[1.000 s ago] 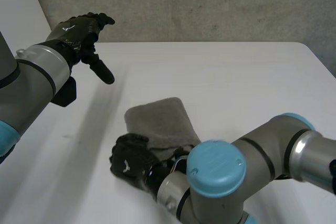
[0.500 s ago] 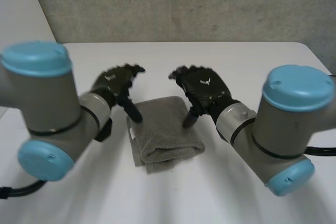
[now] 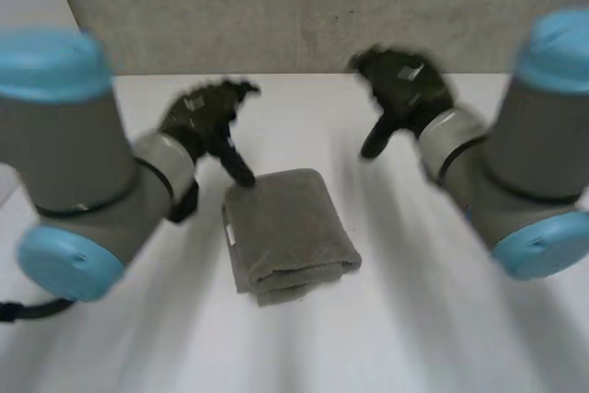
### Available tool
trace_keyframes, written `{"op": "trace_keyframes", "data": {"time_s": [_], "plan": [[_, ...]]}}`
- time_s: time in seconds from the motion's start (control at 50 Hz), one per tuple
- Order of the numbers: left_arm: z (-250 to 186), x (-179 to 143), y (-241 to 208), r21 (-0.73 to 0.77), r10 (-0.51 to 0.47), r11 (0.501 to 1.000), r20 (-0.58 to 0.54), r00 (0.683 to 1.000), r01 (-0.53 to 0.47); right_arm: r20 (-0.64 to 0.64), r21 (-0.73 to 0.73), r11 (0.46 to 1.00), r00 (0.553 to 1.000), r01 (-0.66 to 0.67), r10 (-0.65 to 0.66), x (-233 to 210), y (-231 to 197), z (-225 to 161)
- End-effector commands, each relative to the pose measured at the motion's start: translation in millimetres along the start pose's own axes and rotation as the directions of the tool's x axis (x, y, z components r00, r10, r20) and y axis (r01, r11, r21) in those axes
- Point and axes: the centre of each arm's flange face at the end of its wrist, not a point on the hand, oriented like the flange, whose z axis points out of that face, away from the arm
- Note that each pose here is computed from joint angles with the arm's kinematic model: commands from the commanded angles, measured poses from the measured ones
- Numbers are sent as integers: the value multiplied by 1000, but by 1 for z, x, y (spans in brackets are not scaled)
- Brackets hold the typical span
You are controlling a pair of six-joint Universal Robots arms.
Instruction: Fold the towel.
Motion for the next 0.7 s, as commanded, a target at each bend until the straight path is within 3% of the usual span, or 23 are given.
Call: {"op": "trace_keyframes", "data": {"time_s": [0.02,0.28,0.56,0.66,0.7], "plan": [[-50,-22,-95,182,-30,983,107,994,10,-265,91,996,964,19,6,56,-62,-29],[-69,-50,-117,218,-39,976,211,977,-8,-276,21,1000,961,8,-2,74,-66,-39],[-69,-50,-114,196,-28,981,208,978,-13,-251,12,1000,968,11,-8,69,-64,-39],[-68,-48,-109,181,-24,983,203,979,-13,-150,-53,998,988,26,-34,58,-40,-29],[-68,-48,-107,175,-23,984,201,979,-13,5,-131,990,998,60,-59,30,-8,-18]]}}
